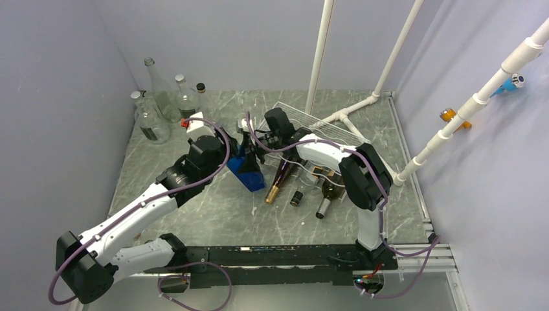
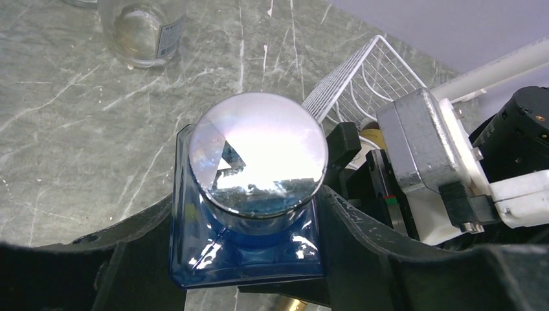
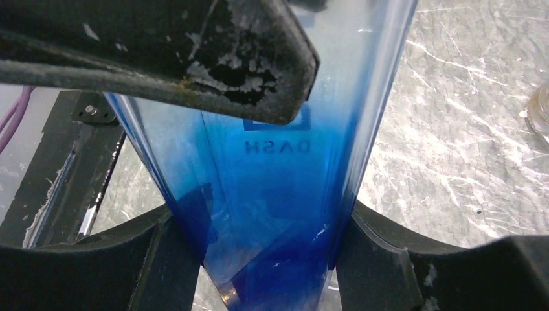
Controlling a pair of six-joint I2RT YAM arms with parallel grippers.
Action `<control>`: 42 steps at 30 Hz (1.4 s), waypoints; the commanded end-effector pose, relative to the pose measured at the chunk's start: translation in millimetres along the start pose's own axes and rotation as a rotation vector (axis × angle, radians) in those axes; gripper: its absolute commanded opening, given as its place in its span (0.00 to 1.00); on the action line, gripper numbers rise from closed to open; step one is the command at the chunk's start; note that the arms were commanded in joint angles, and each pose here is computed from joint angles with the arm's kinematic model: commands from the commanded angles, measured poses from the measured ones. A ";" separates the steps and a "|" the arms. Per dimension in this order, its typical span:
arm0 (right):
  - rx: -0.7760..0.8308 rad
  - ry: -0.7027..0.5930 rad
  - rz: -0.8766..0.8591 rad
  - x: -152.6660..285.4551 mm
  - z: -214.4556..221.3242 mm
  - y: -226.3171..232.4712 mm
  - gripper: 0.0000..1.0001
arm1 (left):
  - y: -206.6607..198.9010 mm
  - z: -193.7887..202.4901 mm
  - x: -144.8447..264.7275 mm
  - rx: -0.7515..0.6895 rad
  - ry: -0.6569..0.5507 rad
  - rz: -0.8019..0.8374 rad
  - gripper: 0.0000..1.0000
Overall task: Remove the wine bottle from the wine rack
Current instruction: Pick up the wine bottle from the wine rack.
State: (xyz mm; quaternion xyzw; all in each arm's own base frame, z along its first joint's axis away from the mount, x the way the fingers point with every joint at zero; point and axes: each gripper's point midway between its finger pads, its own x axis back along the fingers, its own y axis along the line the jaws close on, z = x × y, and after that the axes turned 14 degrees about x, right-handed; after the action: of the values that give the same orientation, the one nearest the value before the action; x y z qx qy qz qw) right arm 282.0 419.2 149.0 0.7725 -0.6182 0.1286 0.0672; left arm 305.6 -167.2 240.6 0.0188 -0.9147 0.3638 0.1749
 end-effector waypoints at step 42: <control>0.120 0.109 -0.085 61.5 -67.0 33.0 1.00 | -68.7 -73.3 61.6 -0.173 -0.203 0.411 0.00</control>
State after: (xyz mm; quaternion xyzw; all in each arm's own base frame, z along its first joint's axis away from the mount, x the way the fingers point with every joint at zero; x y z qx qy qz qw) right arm 260.2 384.8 197.2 0.7992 -0.5656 0.1775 0.0990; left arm 280.5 -157.2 268.6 -0.0882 -0.9564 0.2458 0.1309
